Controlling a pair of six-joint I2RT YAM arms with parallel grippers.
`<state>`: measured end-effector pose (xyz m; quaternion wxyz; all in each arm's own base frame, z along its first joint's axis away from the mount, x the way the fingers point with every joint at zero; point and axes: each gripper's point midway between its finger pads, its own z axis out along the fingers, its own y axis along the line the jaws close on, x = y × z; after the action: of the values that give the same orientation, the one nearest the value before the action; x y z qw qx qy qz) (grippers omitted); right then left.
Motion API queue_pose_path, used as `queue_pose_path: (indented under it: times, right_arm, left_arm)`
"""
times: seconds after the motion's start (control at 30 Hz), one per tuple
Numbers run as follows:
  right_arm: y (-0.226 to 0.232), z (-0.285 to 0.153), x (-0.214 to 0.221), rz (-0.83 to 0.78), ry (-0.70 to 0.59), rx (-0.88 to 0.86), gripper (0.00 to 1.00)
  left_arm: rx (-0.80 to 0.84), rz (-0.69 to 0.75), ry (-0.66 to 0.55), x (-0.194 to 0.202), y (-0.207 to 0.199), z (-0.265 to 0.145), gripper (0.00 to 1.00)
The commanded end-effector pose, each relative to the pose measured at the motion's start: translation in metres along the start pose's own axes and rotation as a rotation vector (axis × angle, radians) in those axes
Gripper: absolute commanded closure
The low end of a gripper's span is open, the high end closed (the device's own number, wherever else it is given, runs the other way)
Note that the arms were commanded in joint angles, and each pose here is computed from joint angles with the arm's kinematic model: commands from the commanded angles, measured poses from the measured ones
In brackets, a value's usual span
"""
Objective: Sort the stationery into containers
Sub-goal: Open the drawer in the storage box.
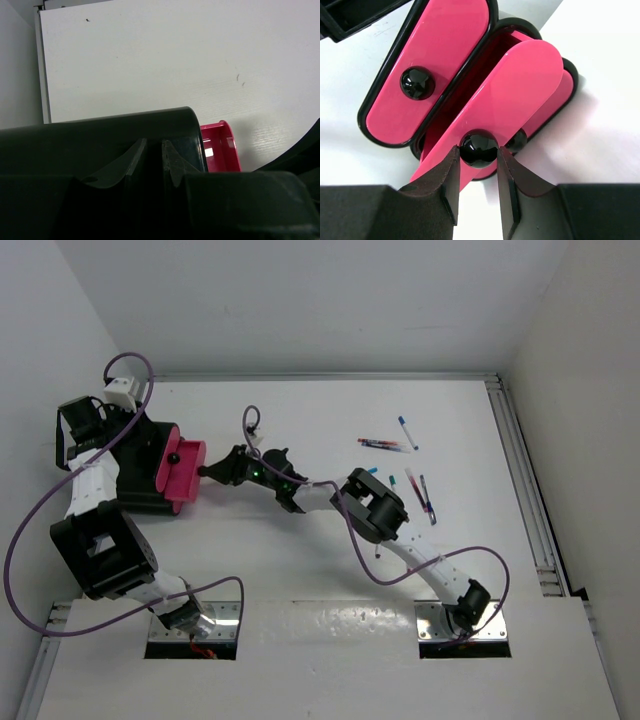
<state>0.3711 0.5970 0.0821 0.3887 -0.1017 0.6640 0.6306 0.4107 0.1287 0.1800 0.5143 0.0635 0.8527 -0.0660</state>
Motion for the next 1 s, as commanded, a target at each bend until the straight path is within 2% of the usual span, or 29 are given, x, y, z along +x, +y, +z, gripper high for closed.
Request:
queue_pose_path:
  times: [0.0,0.3,0.87,0.9,0.93,0.97]
  right_arm:
    - [0.037,-0.005,-0.041,-0.047,-0.06,-0.091,1.0]
    - [0.035,-0.025,-0.039,-0.055,-0.027,-0.082,1.0]
    - [0.025,-0.037,-0.047,-0.067,-0.023,-0.054,1.0]
    - [0.023,-0.037,-0.046,-0.065,-0.02,-0.051,0.98]
    - [0.023,-0.037,-0.044,-0.063,-0.016,-0.051,0.87]
    - [0.023,-0.036,-0.046,-0.062,-0.016,-0.054,0.81]
  left_arm:
    - [0.062,-0.347,0.486,0.148,-0.043,-0.014,0.75]
    - [0.059,-0.343,0.475,0.143,-0.042,-0.013,0.76]
    - [0.064,-0.341,0.469,0.142,-0.043,-0.011,0.76]
    - [0.064,-0.342,0.472,0.143,-0.044,-0.01,0.76]
    - [0.062,-0.339,0.472,0.143,-0.044,-0.011,0.76]
    - [0.062,-0.331,0.467,0.141,-0.043,-0.01,0.76]
